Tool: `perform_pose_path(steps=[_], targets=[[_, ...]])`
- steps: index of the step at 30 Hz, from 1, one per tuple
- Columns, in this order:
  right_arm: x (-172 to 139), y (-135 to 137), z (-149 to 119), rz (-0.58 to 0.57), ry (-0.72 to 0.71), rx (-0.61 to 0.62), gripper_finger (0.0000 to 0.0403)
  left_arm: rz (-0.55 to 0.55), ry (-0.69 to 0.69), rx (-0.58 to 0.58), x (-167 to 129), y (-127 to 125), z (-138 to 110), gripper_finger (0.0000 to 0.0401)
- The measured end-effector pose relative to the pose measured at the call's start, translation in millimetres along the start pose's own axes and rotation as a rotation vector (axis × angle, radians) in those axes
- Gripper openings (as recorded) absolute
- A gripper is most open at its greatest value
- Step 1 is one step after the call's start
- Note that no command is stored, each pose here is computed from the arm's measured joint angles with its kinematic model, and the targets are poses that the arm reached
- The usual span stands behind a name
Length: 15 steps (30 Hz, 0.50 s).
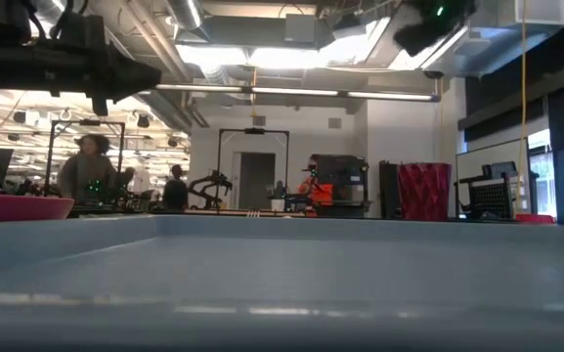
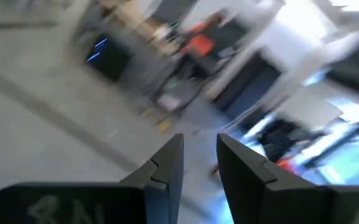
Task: Pick and place plate/cup/fork/spoon on tray
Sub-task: Put the red glass on the blue serving tray
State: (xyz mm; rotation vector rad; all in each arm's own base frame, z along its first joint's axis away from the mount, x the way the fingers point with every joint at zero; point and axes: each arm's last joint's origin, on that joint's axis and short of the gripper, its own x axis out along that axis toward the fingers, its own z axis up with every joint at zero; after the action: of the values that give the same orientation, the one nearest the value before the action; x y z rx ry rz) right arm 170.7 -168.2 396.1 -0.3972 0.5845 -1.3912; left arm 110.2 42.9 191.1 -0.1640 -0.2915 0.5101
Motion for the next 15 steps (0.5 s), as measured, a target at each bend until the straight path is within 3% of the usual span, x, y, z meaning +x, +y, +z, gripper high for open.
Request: perform_pose_path(steps=[3, 8, 15], targets=[[36.4, -0.3, -12.7, 0.139, 0.163, 0.021, 0.0101, 0.000, 0.000, -0.002, 0.1, 0.0, 0.0, 0.0073], [80.0, -16.9, -22.0, 0.247, 0.379, 0.116, 0.0101, 0.000, 0.001, -0.002, 0.1, 0.0, -0.1, 0.0073], [104.8, -21.3, -23.8, 0.484, 0.440, 0.166, 0.0101, 0.001, 0.000, -0.001, 0.1, 0.0, 0.0, 0.0073]])
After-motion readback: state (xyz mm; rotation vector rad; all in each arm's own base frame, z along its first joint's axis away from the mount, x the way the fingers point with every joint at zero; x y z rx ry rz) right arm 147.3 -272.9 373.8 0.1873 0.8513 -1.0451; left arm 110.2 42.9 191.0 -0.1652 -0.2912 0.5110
